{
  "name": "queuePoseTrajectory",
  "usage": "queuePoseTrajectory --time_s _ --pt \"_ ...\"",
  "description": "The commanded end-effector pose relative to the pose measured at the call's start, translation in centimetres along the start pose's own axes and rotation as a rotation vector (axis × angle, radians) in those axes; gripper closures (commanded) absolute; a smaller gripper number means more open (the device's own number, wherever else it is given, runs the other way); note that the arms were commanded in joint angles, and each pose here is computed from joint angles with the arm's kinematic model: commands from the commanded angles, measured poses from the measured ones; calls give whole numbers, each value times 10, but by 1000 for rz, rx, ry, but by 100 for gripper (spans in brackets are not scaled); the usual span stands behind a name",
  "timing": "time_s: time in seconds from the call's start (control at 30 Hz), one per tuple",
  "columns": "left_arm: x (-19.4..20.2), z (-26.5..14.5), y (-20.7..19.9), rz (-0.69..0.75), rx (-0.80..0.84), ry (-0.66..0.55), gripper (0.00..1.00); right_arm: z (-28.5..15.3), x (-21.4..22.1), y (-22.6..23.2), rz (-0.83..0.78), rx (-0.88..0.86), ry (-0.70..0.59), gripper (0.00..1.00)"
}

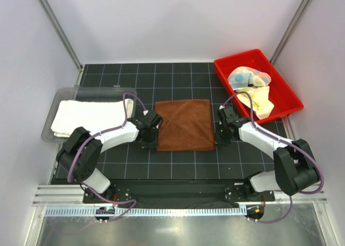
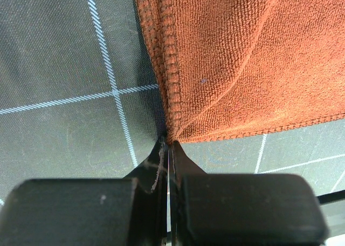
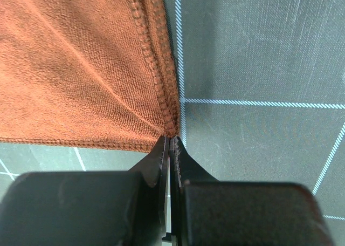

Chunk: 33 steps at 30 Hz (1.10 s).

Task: Fold and stack the towels
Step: Fold the towel

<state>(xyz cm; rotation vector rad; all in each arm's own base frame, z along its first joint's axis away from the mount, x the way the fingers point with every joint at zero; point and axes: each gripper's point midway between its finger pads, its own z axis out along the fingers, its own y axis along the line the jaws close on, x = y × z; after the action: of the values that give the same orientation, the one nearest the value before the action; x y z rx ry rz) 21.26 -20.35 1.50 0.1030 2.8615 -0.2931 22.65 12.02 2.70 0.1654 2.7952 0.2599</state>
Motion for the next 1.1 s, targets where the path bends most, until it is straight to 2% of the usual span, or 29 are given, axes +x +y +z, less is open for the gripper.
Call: queuePoseTrajectory --time_s 0.0,0.1,0.13,0.23,0.33,0.43,0.53,0.6,0.67,0.77,0.8,0.87,0.97,1.03,1.07 --pt "-2 6 -1 4 0 -9 100 3 -1 -5 2 25 -22 97" --pt "0 0 -7 4 28 6 100 0 2 1 5 -9 -13 91" --pt "-1 -3 -8 1 29 3 97 -2 3 2 6 -18 -8 89" --pt "-5 -19 -11 14 41 -5 78 -11 1 3 15 -21 -17 77" --pt "-20 -38 -15 47 35 -40 68 -26 -7 6 33 -20 -51 69" --pt "-58 -59 -21 76 21 -135 64 -41 -34 21 45 -63 -130 67" --pt "-99 -66 -23 72 18 -197 64 -36 -67 34 32 -78 -196 67" --pt "-127 -58 -18 62 -9 -225 65 -32 -82 43 17 -81 -203 70" --pt "-144 -49 -15 84 -24 -242 67 -14 -80 47 0 -86 -149 72" --pt "-179 -36 -18 96 -27 -275 69 3 -77 43 -9 -60 -125 73" --pt "-184 -20 -12 84 -33 -246 71 9 -71 38 -7 -48 -113 73" --pt "-207 -19 -18 79 -15 -274 71 20 -65 35 -1 -36 -91 72" --pt "-231 0 -16 87 -39 -276 72 30 -61 19 6 41 -93 73" --pt "-231 16 -2 96 -104 -217 73 30 -61 14 7 62 -99 73" --pt "-243 10 -6 102 -102 -238 73 25 -66 16 6 55 -115 73"
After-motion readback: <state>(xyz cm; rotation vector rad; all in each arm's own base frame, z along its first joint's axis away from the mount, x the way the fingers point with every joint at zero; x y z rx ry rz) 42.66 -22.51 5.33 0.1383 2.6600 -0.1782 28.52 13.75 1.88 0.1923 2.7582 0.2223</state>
